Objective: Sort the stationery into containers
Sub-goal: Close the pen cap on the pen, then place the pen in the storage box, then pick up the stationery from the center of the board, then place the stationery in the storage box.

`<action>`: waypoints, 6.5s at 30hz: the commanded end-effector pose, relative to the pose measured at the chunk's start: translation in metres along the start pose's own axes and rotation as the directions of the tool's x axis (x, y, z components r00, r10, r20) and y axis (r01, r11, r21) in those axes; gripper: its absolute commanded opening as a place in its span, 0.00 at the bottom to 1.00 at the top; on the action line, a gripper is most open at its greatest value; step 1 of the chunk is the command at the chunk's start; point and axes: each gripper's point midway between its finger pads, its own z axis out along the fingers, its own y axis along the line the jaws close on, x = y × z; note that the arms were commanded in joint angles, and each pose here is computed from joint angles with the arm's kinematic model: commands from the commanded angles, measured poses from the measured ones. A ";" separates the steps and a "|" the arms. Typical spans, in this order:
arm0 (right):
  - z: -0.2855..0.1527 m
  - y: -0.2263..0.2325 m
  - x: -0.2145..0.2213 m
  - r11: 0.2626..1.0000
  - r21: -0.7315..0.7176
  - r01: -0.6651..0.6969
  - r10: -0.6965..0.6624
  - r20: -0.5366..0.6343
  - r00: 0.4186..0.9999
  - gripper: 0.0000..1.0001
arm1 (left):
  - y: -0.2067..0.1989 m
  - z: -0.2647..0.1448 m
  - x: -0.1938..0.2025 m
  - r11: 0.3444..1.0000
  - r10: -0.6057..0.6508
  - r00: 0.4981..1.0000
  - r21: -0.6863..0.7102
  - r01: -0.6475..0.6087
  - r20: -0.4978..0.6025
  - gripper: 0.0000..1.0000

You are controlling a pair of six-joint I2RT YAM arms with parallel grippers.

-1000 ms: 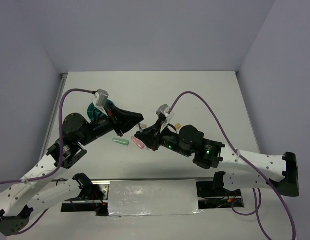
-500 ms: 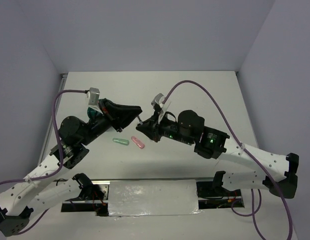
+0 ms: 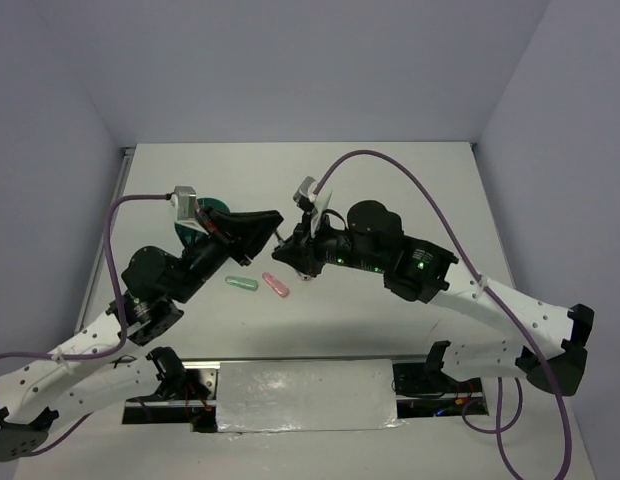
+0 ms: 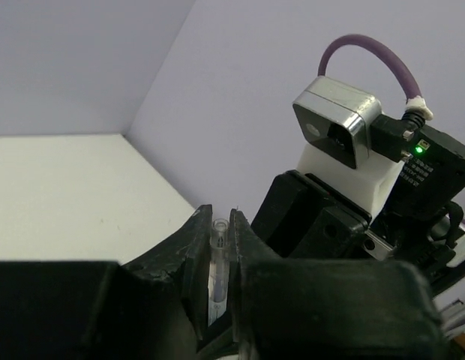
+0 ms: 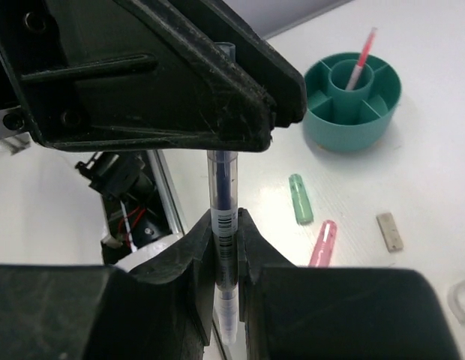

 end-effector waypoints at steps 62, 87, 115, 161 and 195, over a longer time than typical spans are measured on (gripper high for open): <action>-0.071 -0.037 0.074 0.992 0.062 -0.105 0.088 0.238 0.967 0.92 | 0.353 -0.082 -0.065 0.198 0.486 0.868 -0.954 -0.225 -0.104 0.04; -0.095 -0.167 0.150 0.457 0.798 -0.394 0.404 0.208 0.891 0.97 | 0.265 -0.075 -0.030 0.269 0.162 0.948 -0.912 -0.311 -0.275 0.99; -0.044 -0.290 0.287 -0.056 0.954 -0.293 0.680 0.252 0.689 0.55 | 0.142 -0.148 0.038 0.722 0.099 0.829 -0.534 -0.440 -0.550 0.99; -0.050 0.053 0.052 0.883 -0.466 -0.064 0.126 0.105 0.986 0.00 | -0.037 -0.097 0.047 0.923 0.132 0.935 0.385 0.005 -0.328 0.93; -0.041 0.066 0.017 0.882 -0.470 -0.028 0.110 0.149 0.983 0.00 | -0.050 -0.098 0.059 0.873 0.131 0.916 0.482 0.075 -0.379 0.37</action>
